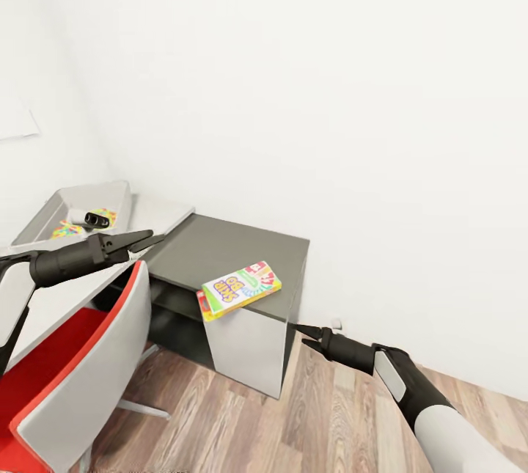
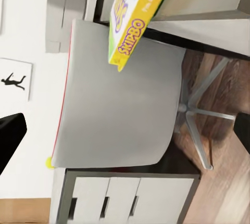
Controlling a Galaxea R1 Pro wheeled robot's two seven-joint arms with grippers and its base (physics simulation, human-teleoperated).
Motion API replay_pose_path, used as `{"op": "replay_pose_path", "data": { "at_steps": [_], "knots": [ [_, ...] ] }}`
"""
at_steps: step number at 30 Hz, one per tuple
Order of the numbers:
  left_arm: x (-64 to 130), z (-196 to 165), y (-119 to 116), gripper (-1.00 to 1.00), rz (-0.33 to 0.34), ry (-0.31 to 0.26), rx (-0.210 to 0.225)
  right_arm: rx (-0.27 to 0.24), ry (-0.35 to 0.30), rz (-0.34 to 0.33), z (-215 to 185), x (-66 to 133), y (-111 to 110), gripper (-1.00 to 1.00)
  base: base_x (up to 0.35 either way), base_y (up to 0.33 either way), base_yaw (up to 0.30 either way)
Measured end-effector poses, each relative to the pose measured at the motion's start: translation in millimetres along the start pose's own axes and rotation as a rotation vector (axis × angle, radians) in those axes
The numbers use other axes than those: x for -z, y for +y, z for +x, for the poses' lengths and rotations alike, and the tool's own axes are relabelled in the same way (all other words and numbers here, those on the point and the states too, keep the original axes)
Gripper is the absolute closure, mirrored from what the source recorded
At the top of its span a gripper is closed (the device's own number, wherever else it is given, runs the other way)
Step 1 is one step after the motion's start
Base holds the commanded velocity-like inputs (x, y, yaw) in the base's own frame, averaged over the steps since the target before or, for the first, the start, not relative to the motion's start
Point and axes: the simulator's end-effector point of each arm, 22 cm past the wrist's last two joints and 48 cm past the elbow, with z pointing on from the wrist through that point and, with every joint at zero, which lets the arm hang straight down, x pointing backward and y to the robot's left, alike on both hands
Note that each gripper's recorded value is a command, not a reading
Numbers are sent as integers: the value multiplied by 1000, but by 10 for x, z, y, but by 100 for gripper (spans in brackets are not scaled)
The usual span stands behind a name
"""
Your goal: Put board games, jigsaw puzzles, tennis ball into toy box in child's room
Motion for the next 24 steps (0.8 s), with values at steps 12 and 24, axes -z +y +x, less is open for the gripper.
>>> {"op": "replay_pose_path", "data": {
  "at_steps": [12,24],
  "knots": [
    [3,-31,-76,-100,8,-3,-11,12,-7,1,-54,56,35,-100,-81,128,185],
    [13,-44,-88,-100,9,-6,-14,-25,-102,-16,-285,217,17,-100,-28,36,9]
  ]
}}
